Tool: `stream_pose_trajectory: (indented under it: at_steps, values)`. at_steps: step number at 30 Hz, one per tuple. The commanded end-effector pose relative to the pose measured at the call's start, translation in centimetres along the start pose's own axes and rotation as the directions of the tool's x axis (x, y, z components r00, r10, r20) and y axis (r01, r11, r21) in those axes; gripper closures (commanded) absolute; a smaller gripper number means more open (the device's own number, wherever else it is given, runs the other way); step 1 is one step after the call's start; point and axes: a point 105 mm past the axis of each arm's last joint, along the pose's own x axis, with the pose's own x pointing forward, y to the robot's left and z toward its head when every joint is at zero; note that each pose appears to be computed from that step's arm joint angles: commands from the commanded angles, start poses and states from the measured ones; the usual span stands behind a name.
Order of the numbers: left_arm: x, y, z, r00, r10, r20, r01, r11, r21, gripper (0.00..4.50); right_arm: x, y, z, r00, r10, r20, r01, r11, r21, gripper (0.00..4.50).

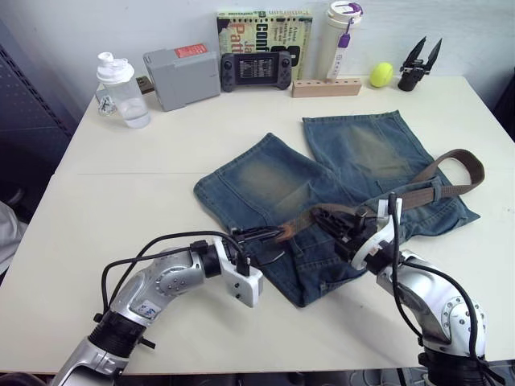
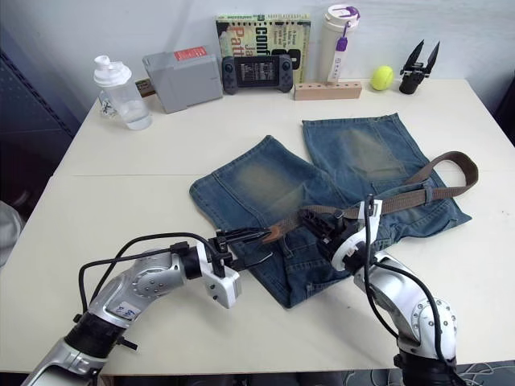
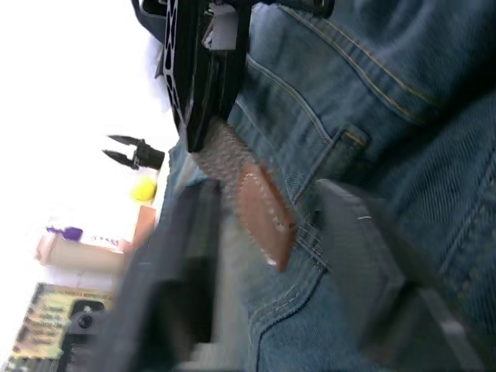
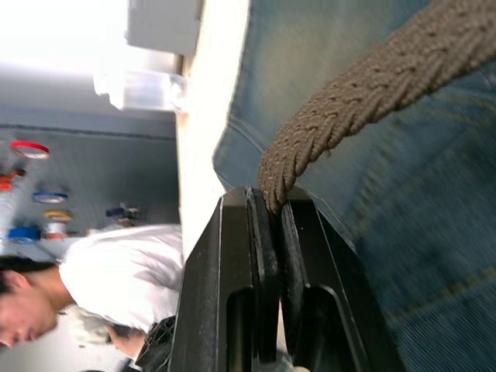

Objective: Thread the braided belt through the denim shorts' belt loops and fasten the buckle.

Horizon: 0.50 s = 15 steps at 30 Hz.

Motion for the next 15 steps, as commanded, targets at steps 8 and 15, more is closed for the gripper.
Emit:
stream_pose_trajectory:
  at_steps: [8,15]
  values:
    - [-3.2,-0.3,1.6,0.995,0.075,0.069,-0.02,0.807,-0.59,1.32,-2.8,-1.5,3.2,0.999,-0.025,0.029,0.029,0.991,-0.13,4.5]
    - [-3.9,-0.6,1.0,0.997,0.076,0.026,-0.039,0.74,-0.672,1.32,-2.7,-3.1,2.0,0.994,-0.106,-0.017,0.096,0.949,-0.299,4.5]
